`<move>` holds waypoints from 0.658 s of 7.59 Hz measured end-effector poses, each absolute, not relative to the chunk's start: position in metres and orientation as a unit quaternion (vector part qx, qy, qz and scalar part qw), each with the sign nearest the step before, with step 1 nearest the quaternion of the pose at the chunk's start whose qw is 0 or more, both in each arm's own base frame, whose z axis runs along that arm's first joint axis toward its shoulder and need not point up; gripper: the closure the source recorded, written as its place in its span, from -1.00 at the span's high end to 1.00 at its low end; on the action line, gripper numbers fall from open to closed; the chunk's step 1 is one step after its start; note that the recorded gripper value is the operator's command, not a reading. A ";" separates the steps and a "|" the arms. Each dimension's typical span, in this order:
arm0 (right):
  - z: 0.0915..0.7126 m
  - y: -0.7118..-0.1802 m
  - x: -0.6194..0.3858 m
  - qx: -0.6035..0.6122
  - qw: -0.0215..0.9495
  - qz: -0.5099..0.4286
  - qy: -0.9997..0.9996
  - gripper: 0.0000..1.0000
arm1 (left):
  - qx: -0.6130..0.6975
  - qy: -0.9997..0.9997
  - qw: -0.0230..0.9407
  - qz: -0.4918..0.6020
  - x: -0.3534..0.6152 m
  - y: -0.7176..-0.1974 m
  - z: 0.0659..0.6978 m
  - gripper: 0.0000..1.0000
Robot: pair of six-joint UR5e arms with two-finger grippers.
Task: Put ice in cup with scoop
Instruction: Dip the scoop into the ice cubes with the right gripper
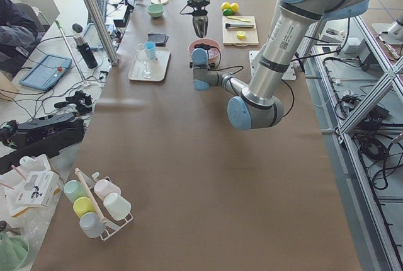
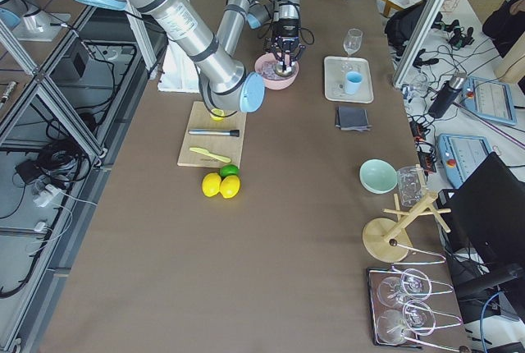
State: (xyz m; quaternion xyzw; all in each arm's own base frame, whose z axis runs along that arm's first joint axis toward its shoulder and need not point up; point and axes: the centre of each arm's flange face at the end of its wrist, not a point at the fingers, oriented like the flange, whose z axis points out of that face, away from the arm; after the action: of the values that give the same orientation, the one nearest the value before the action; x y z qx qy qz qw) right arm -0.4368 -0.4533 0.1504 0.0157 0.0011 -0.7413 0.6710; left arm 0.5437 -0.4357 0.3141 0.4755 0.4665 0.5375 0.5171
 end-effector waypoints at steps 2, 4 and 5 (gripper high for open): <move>0.159 -0.440 -0.468 -0.007 0.668 -0.744 0.017 -1.00 | 0.477 0.467 0.516 0.537 0.543 -0.436 0.314 0.97; 0.160 -0.432 -0.495 -0.023 0.673 -0.739 0.023 -1.00 | 0.477 0.467 0.517 0.537 0.544 -0.436 0.315 0.97; 0.161 -0.431 -0.502 -0.029 0.673 -0.738 0.025 -1.00 | 0.477 0.466 0.517 0.537 0.544 -0.436 0.315 0.97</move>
State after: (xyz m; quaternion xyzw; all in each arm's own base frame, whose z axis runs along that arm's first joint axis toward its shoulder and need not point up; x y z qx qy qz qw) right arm -0.5016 -0.4310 0.1607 -0.0291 0.0255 -0.7384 0.6732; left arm 0.5438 -0.4359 0.3147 0.4769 0.4664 0.5366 0.5168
